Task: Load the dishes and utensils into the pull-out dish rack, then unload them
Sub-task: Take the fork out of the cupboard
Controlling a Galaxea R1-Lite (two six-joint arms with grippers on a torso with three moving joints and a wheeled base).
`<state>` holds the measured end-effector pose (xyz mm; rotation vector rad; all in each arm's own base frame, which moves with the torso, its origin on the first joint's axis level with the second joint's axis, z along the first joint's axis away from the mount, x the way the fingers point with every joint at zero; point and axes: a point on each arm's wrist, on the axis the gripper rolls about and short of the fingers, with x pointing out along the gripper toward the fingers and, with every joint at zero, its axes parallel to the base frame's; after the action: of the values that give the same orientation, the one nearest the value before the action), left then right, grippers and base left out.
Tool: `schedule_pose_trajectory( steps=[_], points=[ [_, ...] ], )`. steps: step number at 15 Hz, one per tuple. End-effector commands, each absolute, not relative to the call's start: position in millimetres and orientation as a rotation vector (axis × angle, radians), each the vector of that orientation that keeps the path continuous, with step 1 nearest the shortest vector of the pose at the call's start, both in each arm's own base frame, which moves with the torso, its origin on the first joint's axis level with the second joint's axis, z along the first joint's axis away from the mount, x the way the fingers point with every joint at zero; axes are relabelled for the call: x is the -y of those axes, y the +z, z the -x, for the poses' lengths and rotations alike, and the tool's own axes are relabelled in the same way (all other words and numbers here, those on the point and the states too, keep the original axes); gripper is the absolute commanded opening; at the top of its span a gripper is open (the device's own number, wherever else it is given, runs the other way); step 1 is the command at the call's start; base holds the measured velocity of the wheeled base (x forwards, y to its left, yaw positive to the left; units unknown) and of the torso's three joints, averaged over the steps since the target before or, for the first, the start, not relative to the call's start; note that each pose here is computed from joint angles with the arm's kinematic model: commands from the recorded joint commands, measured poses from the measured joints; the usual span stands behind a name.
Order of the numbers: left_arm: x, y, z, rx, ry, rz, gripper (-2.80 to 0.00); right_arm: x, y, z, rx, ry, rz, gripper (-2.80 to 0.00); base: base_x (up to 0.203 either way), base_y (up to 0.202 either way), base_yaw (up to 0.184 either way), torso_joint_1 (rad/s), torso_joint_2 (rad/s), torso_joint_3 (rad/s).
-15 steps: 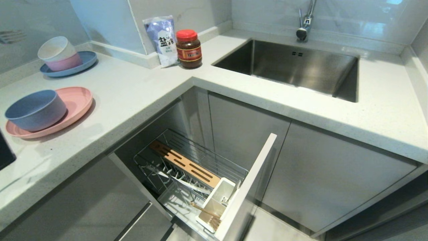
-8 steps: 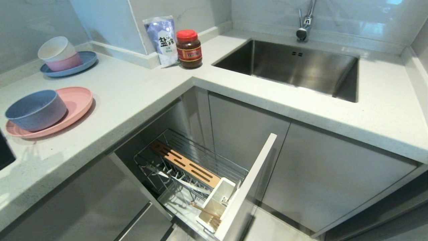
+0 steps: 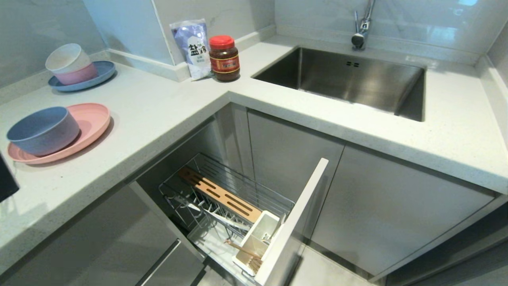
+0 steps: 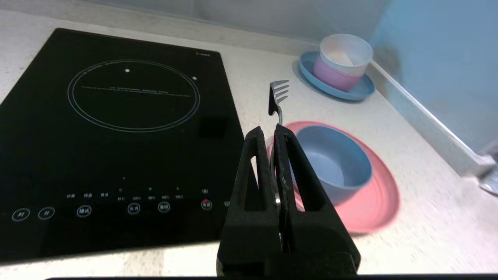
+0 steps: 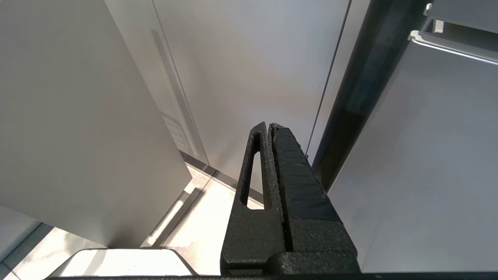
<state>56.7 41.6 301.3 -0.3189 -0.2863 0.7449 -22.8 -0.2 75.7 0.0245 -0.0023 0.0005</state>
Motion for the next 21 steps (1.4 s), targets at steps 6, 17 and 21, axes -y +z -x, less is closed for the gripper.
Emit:
schedule_pose_trajectory(
  steps=[6, 17, 21],
  points=[
    [-69.2, 287.1, -104.5, 0.196, 0.754, 0.417, -2.80, 0.2, 75.1, 23.0, 0.005, 0.000, -0.025, -2.80, 0.000, 0.000, 0.000, 0.000, 0.00, 0.000],
    [-81.3, 278.9, -140.7, 0.165, 0.689, 0.455, -2.80, 0.2, 75.2, 23.0, 0.005, 0.001, -0.025, -2.80, 0.000, 0.000, 0.000, 0.000, 0.00, 0.000],
    [-84.6, 276.9, -148.4, 0.159, 0.659, 0.481, -2.80, 0.2, 75.2, 23.0, 0.005, 0.001, -0.025, -2.80, 0.000, 0.000, 0.000, 0.000, 0.00, 0.000]
  ],
)
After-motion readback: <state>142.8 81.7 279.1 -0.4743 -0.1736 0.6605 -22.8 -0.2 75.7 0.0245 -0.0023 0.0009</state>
